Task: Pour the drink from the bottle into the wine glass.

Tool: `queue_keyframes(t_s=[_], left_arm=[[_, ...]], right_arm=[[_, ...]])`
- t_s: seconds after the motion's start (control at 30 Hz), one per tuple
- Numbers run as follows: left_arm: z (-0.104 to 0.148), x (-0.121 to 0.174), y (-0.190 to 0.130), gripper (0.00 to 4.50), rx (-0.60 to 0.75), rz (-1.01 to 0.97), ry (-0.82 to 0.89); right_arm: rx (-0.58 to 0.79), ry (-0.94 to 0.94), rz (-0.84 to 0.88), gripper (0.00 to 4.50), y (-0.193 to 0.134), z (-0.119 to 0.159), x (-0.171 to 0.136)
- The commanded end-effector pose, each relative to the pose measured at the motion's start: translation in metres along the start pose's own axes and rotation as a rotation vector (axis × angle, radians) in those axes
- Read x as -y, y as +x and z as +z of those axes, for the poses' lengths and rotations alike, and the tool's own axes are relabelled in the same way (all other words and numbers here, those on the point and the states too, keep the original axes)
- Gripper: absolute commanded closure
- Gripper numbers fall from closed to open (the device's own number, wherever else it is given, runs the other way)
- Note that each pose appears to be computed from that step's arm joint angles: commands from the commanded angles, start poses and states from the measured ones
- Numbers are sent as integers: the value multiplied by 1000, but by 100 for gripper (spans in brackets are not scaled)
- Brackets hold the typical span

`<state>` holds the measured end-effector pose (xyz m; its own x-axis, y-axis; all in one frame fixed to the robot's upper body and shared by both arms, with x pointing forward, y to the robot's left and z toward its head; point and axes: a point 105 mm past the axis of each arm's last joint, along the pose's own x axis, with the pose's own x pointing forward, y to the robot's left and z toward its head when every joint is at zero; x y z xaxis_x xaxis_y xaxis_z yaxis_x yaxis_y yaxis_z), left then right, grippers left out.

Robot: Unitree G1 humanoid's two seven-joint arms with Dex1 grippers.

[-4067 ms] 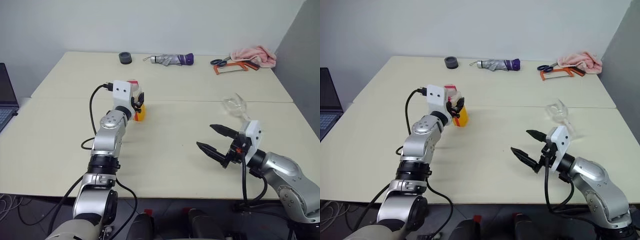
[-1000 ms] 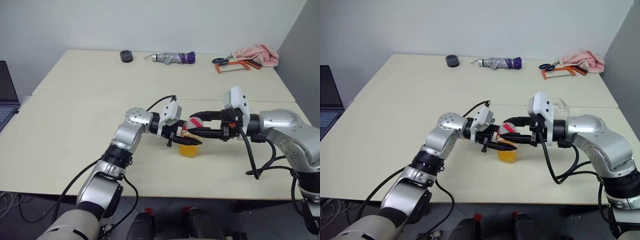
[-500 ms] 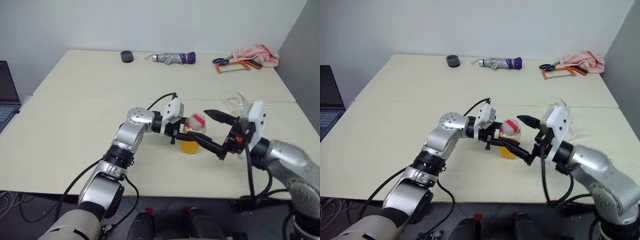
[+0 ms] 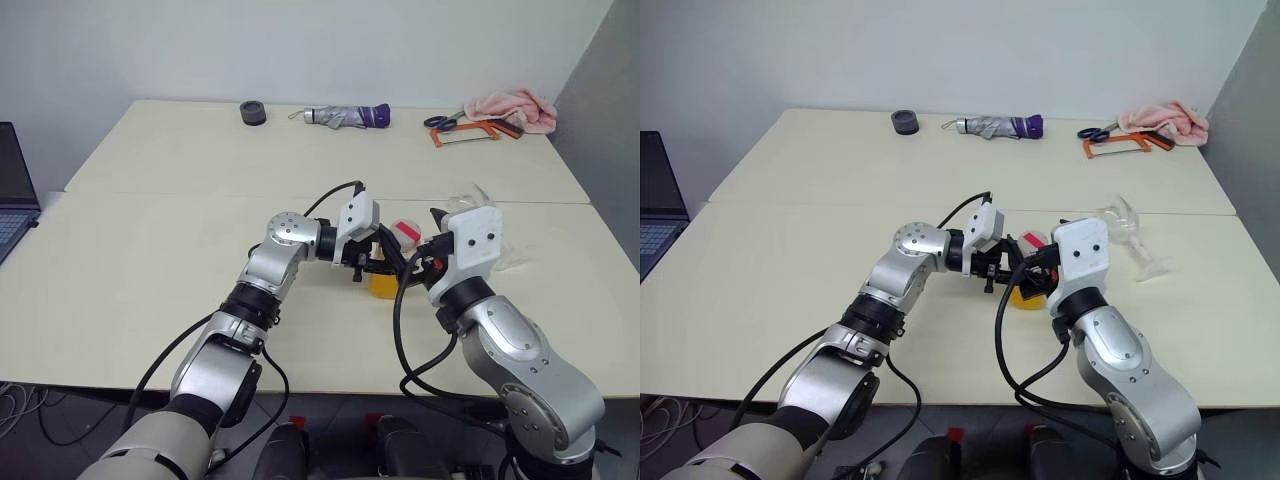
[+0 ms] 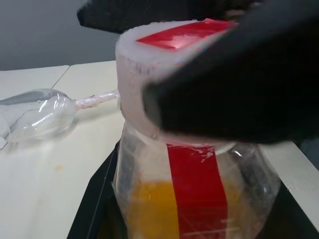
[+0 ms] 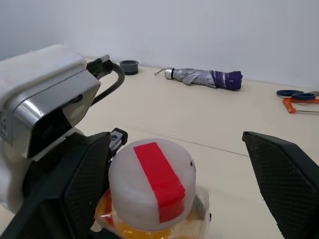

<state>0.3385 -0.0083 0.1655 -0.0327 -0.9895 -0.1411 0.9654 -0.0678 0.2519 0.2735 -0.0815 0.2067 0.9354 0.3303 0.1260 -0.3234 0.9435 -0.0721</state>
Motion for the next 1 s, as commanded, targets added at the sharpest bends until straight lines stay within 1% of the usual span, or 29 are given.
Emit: queue_keyframes(t_s=[0.03, 0.07, 0.1, 0.13, 0.2, 0.23, 0.3, 0.33, 0.37, 0.4, 0.47, 0.53, 0.63, 0.67, 0.7, 0.73, 0.77, 0.83, 0.87, 0.9, 1.0], left_arm=[[17, -5, 2, 268, 29, 7, 64], [17, -6, 2, 268, 29, 8, 65], [17, -6, 2, 268, 29, 11, 65], [17, -6, 2, 268, 29, 14, 65], [17, -7, 1, 268, 29, 19, 66], [17, -7, 1, 268, 29, 21, 66], [17, -7, 0, 268, 30, 24, 67], [17, -8, 0, 268, 30, 24, 67], [17, -7, -1, 268, 30, 23, 67], [17, -8, -1, 268, 30, 23, 67], [18, -4, -3, 268, 30, -11, 66], [19, 0, -6, 268, 29, -46, 62], [19, 4, -12, 268, 2, -97, 92], [19, 5, -14, 268, -7, -113, 101], [19, 6, -15, 268, -9, -125, 102], [20, 7, -16, 268, -9, -130, 102], [20, 6, -16, 268, -10, -126, 105], [20, 4, -16, 268, -6, -104, 101], [20, 2, -17, 268, -4, -90, 95], [19, 1, -17, 268, -3, -79, 91], [17, -3, -17, 268, -8, -36, 81]], right_arm=[[39, 8, 13, 0, -6, 10, -6], [39, 10, 9, 0, -6, 9, -5], [39, 11, 8, 37, -6, 9, -5], [44, 14, 8, 58, -6, 10, -5], [55, 16, 20, 133, -5, 11, -5], [60, 20, 33, 159, -5, 12, -7], [74, 21, 77, 232, -5, 13, -11], [79, 24, 110, 257, -5, 13, -14], [82, 17, 138, 261, -6, 13, -15], [83, 12, 156, 261, -6, 12, -16], [109, 3, 294, 261, -5, 14, -18], [115, 0, 471, 261, -4, 15, -19], [8, -43, 725, 261, 4, 5, -11], [-19, -32, 766, 261, 10, 4, -4], [-71, -6, 846, 261, 10, 2, -1], [-101, -1, 898, 261, 10, 1, 2], [-115, 6, 907, 261, 14, 2, 7], [-103, -2, 866, 261, 23, 6, 16], [-94, -2, 852, 190, 24, 7, 18], [-83, -2, 840, 164, 24, 9, 20], [9, 11, 708, 65, 22, 26, 32]])
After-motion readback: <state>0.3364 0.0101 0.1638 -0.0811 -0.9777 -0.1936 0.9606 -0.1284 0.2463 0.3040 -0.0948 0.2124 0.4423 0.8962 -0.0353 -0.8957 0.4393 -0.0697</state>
